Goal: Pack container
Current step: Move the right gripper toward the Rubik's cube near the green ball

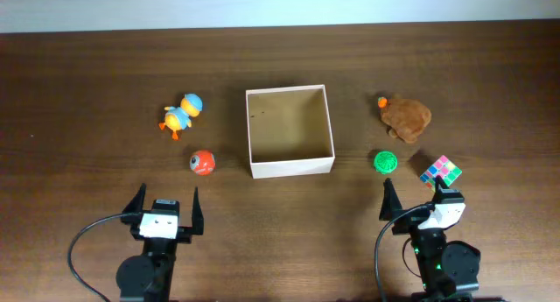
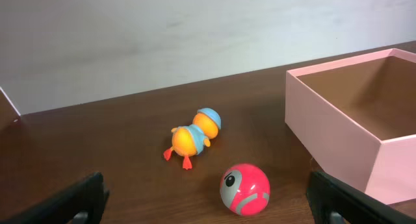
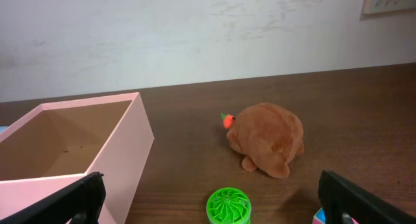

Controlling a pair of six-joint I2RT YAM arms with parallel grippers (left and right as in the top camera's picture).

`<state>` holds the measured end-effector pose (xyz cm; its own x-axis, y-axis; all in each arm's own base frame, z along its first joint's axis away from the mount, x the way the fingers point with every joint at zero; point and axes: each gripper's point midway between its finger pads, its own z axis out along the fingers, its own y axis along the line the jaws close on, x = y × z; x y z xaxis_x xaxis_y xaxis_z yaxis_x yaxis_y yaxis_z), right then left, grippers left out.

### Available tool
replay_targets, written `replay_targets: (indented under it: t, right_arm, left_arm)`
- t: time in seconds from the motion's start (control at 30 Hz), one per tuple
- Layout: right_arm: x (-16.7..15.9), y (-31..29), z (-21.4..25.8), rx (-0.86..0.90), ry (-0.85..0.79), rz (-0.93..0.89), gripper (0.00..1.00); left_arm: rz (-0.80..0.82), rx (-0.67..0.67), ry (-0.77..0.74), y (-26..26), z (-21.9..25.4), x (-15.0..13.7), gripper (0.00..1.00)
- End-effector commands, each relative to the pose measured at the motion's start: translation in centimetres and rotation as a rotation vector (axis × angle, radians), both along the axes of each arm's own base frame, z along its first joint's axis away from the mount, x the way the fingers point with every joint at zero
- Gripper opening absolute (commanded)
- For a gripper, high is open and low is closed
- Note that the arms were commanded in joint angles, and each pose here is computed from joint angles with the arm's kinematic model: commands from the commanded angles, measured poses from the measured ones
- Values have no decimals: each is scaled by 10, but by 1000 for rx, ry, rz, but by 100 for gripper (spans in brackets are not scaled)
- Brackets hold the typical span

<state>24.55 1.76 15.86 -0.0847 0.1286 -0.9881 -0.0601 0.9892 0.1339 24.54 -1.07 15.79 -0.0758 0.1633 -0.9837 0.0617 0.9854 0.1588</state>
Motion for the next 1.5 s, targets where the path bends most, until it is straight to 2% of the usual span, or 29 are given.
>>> replay_targets:
  t: [0.0,1.17,1.3,1.47]
  right_arm:
    - [0,3,-2,1,0,14,99]
    - [0,-1,1,0,-14,-8,99]
    - [-2,12,12,9,-34,68,99]
    - [-13,4,55,-28,-17,31,99]
  left_arm:
    - [7,13,-2,1,-1,0,99]
    - [7,13,-3,1,-1,0,99]
    - [7,13,-3,1,-1,0,99]
    - [7,13,-2,1,-1,0,99]
